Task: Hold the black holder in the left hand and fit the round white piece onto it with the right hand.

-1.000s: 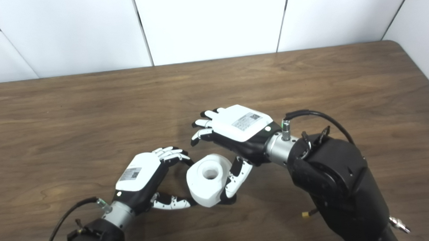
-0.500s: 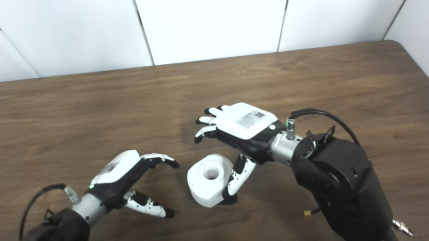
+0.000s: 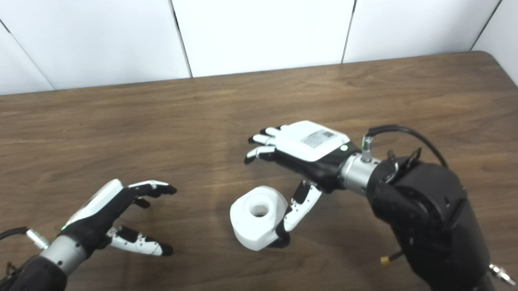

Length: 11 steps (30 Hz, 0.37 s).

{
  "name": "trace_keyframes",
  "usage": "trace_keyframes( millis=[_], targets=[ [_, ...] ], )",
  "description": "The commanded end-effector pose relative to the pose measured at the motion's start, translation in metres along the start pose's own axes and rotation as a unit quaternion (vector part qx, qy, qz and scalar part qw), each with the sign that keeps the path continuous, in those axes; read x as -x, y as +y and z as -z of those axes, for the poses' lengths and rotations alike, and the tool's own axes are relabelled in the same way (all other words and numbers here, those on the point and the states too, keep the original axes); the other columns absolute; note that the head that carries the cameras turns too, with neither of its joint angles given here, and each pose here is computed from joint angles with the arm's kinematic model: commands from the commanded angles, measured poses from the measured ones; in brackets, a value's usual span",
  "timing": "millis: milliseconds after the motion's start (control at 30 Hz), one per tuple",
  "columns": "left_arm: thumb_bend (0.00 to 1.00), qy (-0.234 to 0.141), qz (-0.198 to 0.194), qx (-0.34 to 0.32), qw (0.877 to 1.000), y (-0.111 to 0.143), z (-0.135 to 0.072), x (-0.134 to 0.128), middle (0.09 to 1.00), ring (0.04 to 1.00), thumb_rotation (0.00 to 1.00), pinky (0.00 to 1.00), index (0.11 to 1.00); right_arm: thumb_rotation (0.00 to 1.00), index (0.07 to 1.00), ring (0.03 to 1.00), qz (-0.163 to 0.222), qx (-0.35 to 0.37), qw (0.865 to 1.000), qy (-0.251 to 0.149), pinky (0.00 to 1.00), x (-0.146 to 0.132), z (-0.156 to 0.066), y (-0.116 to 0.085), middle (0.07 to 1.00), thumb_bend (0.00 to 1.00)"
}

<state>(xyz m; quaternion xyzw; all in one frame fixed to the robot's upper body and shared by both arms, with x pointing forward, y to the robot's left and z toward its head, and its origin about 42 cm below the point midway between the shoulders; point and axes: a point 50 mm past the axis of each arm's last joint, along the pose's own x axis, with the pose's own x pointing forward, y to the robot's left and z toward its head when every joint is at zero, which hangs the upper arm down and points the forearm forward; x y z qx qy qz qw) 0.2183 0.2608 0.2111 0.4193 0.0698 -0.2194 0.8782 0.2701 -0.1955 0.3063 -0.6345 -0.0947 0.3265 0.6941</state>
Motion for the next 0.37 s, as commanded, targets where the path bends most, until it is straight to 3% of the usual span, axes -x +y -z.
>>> trace_keyframes(
  millis=[0, 233, 333],
  targets=[
    [0.97, -0.013, -0.034, -0.001, 0.999, 0.012, -0.005, 0.01, 0.853, 0.871, 0.12, 0.81, 0.81, 0.45, 0.886, 1.0, 0.003, 0.006, 1.0, 0.011, 1.0, 0.006, 0.004, -0.019, 0.983, 1.0],
    [0.93, 0.001, -0.058, 0.035, 0.998, 0.014, 0.007, 0.022, 0.854, 0.854, 0.1, 0.77, 0.851, 0.43, 0.887, 1.0, -0.015, 0.0, 1.0, 0.028, 1.0, 0.011, 0.016, -0.032, 0.98, 1.0],
    [0.91, 0.006, -0.068, 0.043, 0.997, 0.015, 0.011, 0.026, 0.864, 0.869, 0.14, 0.79, 0.861, 0.44, 0.888, 1.0, -0.015, -0.01, 0.999, 0.033, 1.0, 0.017, 0.022, -0.035, 0.979, 1.0]
  ],
)
